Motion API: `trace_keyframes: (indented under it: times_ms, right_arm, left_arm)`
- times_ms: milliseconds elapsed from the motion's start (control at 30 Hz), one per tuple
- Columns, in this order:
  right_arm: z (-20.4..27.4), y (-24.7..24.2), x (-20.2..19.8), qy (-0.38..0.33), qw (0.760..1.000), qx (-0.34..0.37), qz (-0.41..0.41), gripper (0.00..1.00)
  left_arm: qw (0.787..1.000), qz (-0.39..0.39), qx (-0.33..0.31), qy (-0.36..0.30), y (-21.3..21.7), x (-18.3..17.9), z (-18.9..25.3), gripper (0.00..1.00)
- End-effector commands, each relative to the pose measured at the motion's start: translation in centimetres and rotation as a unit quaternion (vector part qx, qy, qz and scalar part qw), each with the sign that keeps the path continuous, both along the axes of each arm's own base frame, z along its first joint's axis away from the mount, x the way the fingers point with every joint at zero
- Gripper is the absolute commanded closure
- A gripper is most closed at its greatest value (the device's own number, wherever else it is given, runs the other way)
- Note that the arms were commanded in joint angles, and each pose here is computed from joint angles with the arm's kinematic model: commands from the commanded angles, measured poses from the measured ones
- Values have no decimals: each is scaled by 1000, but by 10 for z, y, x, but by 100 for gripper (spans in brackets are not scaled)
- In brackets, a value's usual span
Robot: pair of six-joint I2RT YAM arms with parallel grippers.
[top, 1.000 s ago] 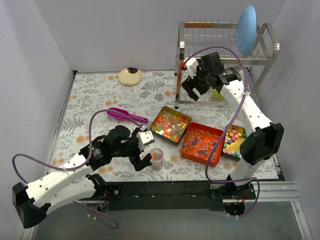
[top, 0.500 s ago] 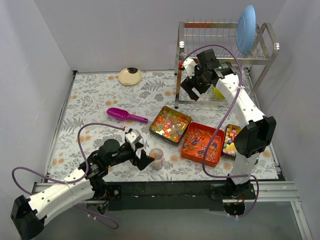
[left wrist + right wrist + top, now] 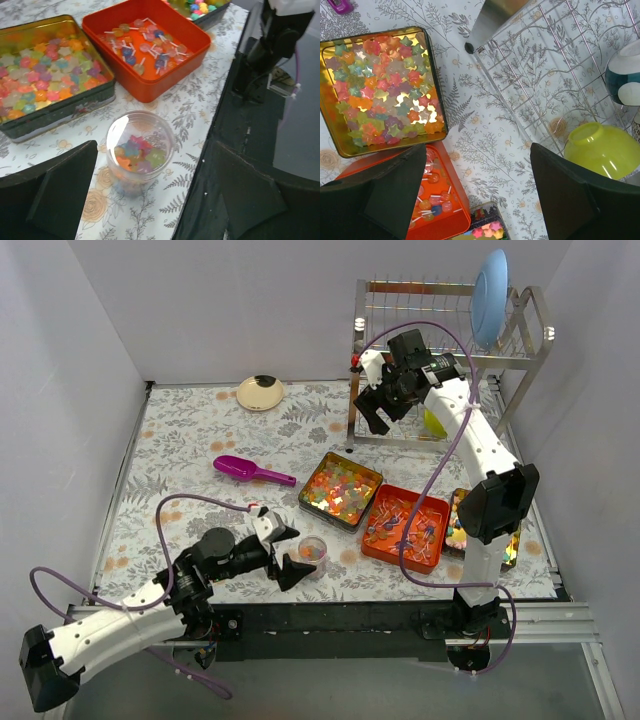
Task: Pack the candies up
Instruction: Screw the bottle lid onto the packing bottle.
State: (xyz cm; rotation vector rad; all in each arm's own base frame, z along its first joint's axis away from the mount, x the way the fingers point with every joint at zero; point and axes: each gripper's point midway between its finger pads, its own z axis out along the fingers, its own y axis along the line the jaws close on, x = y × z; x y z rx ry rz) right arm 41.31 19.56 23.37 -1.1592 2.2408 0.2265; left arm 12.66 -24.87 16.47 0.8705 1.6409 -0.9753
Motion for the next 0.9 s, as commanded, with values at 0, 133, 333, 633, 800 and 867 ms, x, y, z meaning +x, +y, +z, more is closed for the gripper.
trace_keyframes:
  times_ms: [0, 133, 333, 633, 800, 867]
  right_arm:
    - [19, 3, 1, -14, 1000, 22, -6, 9]
    - [25, 4, 2, -23, 999, 25, -1, 9]
    - [41, 4, 1, -38, 999, 30, 5, 9]
    - [44, 13, -2, -33, 998, 60, 3, 9]
    - [49, 21, 2, -35, 996, 77, 9, 9]
    - [50, 23, 2, -38, 996, 78, 15, 9]
  left_arm:
    - [999, -18, 26, 17, -9, -9, -13, 2]
    - [998, 24, 42, 37, -19, 4, -23, 2]
    - [995, 63, 68, 39, -27, 17, -32, 2]
    - [996, 63, 41, -46, -23, 25, 20, 2]
    - [991, 119, 61, 15, -6, 42, 26, 2]
    - [988, 127, 74, 42, 5, 39, 23, 2]
